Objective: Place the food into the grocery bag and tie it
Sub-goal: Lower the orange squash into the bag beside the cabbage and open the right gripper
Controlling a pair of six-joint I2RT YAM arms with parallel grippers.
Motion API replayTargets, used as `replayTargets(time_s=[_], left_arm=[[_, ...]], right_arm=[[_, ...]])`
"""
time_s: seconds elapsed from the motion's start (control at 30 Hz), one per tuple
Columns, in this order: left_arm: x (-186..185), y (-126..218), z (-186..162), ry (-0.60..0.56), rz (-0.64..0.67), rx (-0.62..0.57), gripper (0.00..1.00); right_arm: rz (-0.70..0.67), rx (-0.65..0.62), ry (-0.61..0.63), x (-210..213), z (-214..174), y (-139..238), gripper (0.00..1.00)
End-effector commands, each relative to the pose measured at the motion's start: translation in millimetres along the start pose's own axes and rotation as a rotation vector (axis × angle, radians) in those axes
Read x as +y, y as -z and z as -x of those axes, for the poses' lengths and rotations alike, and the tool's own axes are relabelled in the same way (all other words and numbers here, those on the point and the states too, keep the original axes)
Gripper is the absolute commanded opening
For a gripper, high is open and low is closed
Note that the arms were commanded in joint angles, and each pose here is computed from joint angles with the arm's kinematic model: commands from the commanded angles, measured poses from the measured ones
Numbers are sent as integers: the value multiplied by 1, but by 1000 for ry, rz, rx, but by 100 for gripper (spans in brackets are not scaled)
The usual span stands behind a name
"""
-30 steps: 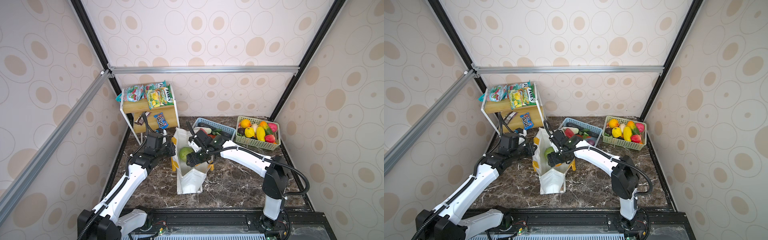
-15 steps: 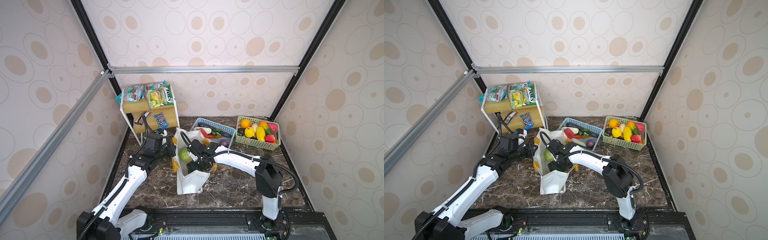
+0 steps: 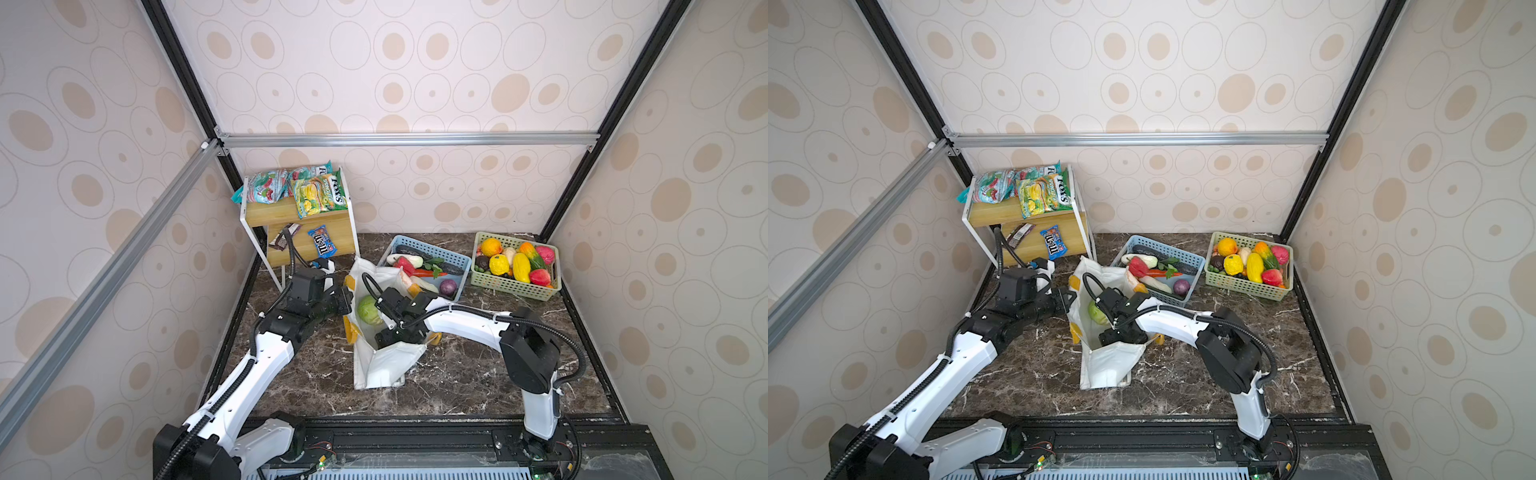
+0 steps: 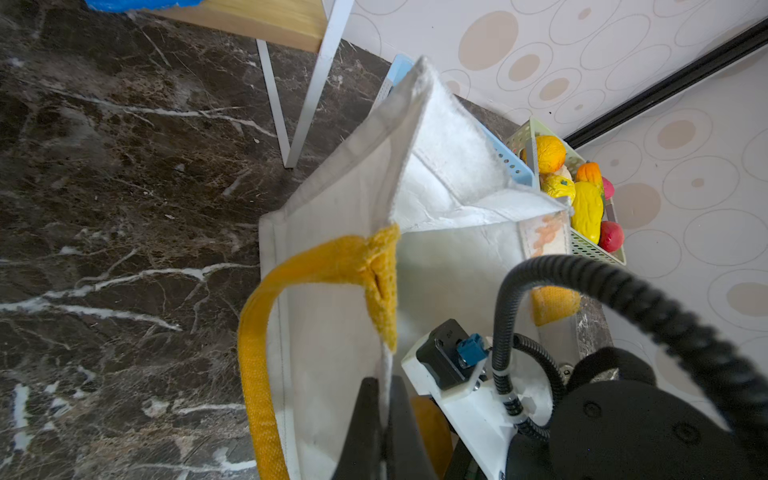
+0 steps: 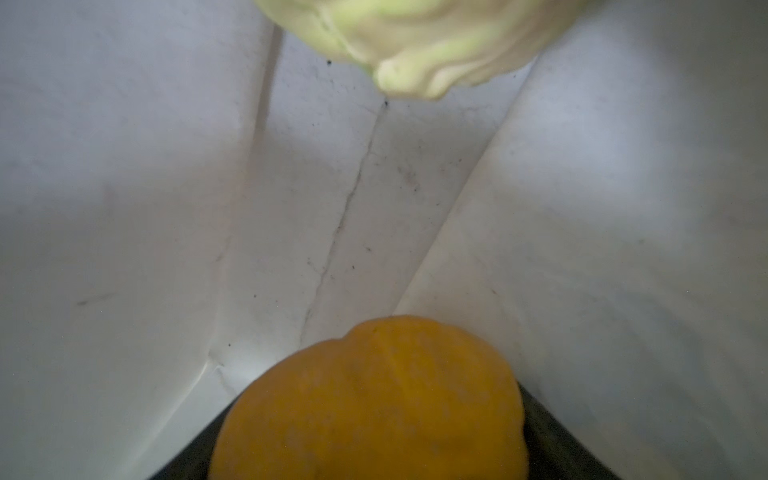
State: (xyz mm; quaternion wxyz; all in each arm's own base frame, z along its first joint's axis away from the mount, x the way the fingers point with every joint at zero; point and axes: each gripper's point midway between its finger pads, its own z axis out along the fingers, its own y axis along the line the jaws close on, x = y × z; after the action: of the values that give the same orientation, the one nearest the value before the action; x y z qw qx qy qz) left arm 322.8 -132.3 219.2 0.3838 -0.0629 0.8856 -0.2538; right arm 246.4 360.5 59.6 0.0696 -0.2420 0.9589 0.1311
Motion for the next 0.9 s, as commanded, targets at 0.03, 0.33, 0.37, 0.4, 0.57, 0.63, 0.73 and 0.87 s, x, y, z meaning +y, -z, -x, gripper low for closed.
replayTargets(time_s=[0.03, 0.33, 0.37, 0.4, 0.57, 0.63, 0.73, 0.87], left_arm=[[-9, 8, 12, -22, -34, -55, 0], [-7, 7, 9, -29, -29, -49, 0], [-6, 6, 8, -29, -29, -47, 0], [-6, 6, 7, -28, -30, -44, 0], [-5, 4, 5, -21, -33, -48, 0], [-5, 4, 6, -20, -34, -49, 0], [-4, 3, 5, -25, -27, -44, 0], [-4, 4, 7, -26, -21, -47, 0]], right_arm=[[-79, 106, -31, -18, -27, -23, 86], [-67, 157, -20, -15, -33, -26, 98], [-61, 156, -16, -13, -32, -23, 100], [-62, 153, -14, -12, -31, -21, 100], [-90, 150, -4, -12, -23, -6, 100], [-98, 145, -3, -11, -19, 1, 100], [-87, 128, -1, -6, -13, 12, 100], [-44, 104, 0, 4, -5, 28, 100]])
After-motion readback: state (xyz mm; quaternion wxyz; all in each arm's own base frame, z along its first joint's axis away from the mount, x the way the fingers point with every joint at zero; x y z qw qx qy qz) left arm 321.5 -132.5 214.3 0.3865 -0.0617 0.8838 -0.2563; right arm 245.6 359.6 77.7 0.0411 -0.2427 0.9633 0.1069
